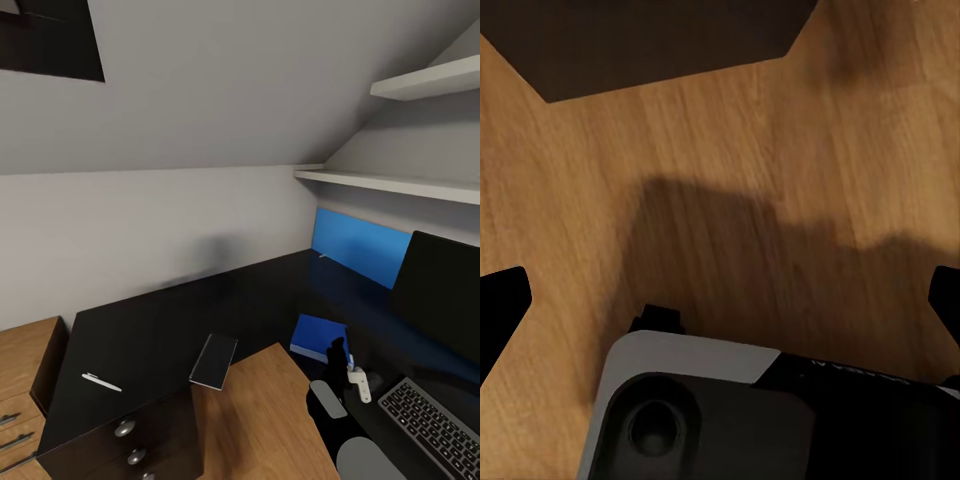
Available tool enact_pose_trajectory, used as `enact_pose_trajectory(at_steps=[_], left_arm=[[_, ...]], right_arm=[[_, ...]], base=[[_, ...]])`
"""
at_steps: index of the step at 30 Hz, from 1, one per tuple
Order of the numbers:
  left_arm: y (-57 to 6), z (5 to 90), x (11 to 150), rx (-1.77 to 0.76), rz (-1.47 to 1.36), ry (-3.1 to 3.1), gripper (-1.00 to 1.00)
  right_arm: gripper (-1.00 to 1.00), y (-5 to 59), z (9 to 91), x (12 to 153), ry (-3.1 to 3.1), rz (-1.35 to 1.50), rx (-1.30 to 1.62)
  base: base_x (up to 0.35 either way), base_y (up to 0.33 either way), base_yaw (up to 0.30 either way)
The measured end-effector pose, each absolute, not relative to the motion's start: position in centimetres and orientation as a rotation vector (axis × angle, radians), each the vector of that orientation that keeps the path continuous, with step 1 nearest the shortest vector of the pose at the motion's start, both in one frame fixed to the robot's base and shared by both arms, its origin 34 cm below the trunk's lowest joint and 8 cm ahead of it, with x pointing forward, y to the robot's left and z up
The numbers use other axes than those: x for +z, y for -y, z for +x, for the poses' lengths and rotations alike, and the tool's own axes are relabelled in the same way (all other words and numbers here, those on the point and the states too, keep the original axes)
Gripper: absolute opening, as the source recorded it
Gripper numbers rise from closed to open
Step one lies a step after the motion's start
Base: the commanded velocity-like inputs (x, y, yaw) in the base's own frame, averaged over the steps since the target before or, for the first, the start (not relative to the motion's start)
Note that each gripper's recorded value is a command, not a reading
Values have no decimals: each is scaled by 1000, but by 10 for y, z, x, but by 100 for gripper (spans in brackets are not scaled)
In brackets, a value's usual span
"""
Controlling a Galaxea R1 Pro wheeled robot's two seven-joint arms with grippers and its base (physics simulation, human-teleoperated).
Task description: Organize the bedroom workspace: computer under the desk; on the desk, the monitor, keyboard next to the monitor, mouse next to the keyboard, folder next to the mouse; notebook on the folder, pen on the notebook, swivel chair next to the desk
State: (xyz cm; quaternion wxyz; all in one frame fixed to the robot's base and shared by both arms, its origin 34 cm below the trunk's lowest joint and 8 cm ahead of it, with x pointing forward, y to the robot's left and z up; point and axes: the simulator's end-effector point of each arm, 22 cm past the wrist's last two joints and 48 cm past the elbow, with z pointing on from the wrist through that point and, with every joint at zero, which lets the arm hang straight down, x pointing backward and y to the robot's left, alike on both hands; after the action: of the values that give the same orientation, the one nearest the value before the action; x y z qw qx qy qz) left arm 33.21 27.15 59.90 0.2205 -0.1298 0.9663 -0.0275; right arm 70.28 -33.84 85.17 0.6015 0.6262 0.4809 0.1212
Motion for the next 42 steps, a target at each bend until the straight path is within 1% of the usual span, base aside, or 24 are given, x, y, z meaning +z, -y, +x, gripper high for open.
enact_pose_trajectory(at_steps=[9, 26, 32, 42], left_arm=[[-274, 337, 601, -68, -356, -2649, 100], [-273, 334, 599, -68, -358, -2656, 100], [-272, 332, 598, -69, -359, -2659, 100], [-272, 333, 599, -69, -359, -2654, 100]], right_arm=[[100, 338, 703, 852, -1116, 1449, 281], [100, 334, 706, 860, -1104, 1433, 296], [100, 302, 710, 857, -1158, 1403, 333], [100, 230, 720, 854, -1358, 1161, 396]], base=[[-177, 0, 0], [-7, 0, 9], [0, 0, 193], [0, 0, 255]])
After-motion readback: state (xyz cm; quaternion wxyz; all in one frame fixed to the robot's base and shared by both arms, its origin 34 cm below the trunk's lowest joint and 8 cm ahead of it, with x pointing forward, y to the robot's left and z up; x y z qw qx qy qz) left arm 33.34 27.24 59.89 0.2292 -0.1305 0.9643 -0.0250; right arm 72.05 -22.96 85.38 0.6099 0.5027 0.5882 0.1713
